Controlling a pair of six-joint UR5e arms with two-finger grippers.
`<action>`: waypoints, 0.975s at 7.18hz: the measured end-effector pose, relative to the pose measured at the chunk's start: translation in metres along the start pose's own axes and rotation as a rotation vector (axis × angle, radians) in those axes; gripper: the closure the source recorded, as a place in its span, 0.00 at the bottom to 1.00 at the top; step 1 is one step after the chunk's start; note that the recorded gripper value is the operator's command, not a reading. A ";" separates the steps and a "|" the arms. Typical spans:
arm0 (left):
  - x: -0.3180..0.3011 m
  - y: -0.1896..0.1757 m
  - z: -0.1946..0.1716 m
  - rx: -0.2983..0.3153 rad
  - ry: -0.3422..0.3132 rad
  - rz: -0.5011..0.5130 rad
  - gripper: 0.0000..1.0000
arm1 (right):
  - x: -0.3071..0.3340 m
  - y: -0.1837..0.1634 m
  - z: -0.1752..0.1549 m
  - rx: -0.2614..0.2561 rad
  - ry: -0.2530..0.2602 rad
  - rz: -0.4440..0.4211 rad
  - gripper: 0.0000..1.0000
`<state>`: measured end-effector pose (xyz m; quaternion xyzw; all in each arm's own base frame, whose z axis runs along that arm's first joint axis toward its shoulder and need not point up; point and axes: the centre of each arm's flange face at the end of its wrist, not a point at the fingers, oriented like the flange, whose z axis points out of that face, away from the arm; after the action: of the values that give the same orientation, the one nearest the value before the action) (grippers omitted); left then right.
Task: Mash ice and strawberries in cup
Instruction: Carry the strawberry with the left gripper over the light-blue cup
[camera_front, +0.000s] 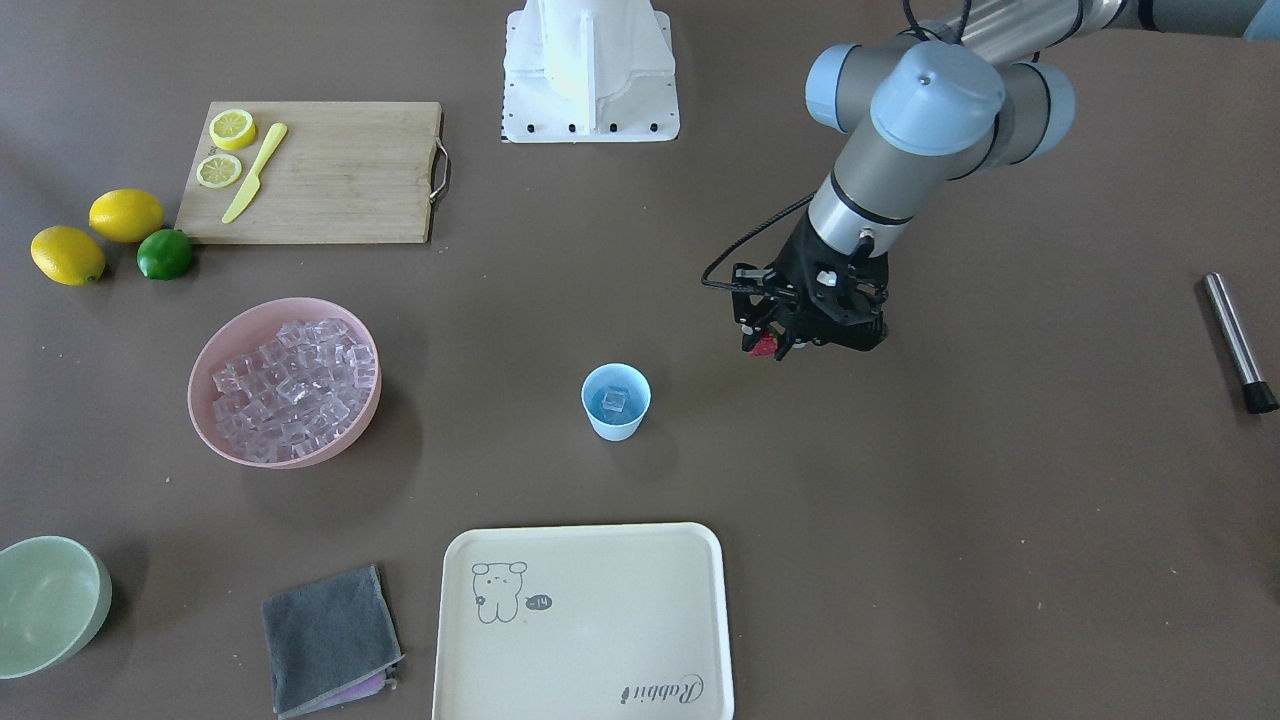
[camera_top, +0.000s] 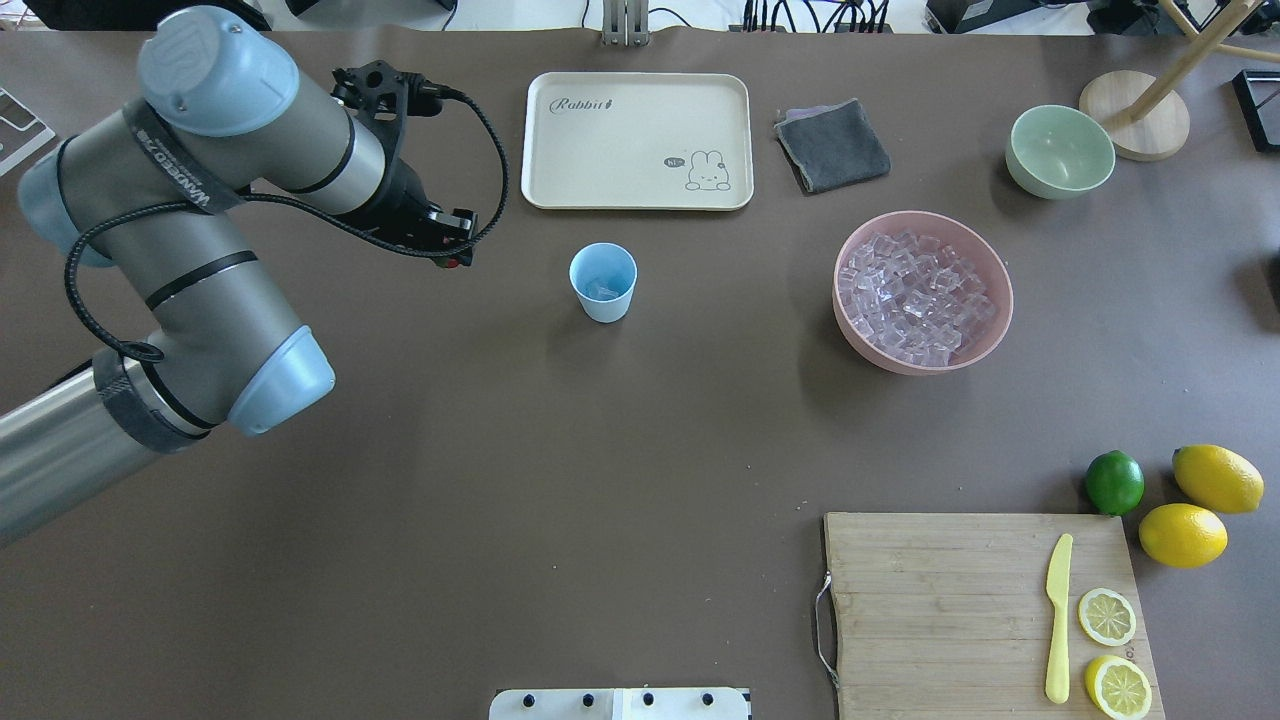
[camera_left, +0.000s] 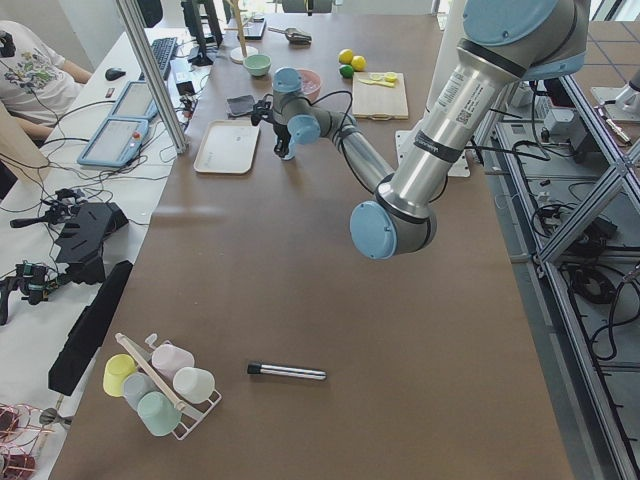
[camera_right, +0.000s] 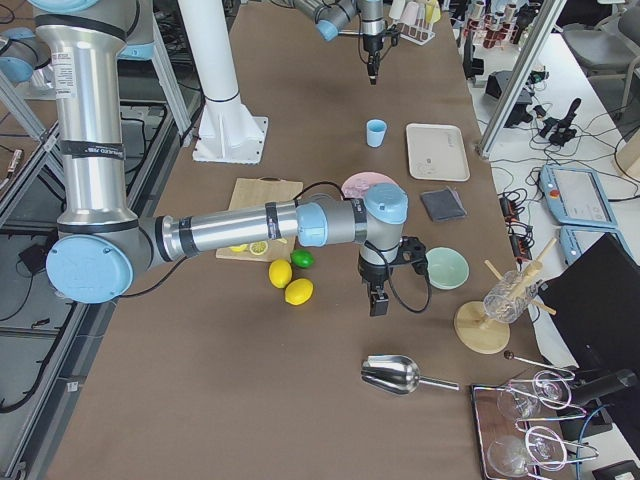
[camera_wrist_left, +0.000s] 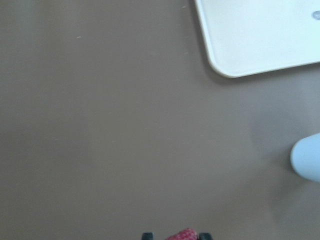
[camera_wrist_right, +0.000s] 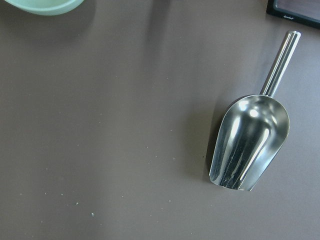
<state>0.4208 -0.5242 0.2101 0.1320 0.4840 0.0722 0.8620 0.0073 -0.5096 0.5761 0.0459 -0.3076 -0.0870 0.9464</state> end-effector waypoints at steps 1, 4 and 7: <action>0.038 -0.009 0.003 0.007 0.023 -0.006 1.00 | 0.000 0.000 -0.001 0.002 0.000 -0.001 0.07; 0.103 -0.048 0.028 0.028 0.004 -0.036 1.00 | 0.000 0.003 0.000 0.000 -0.001 -0.001 0.07; 0.094 -0.059 0.064 0.056 -0.045 -0.019 1.00 | 0.000 0.005 0.000 0.000 -0.002 -0.002 0.07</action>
<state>0.5238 -0.5673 0.1477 0.1532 0.4675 0.0477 0.8693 0.0080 -0.5050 0.5764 0.0463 -0.3083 -0.0882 0.9460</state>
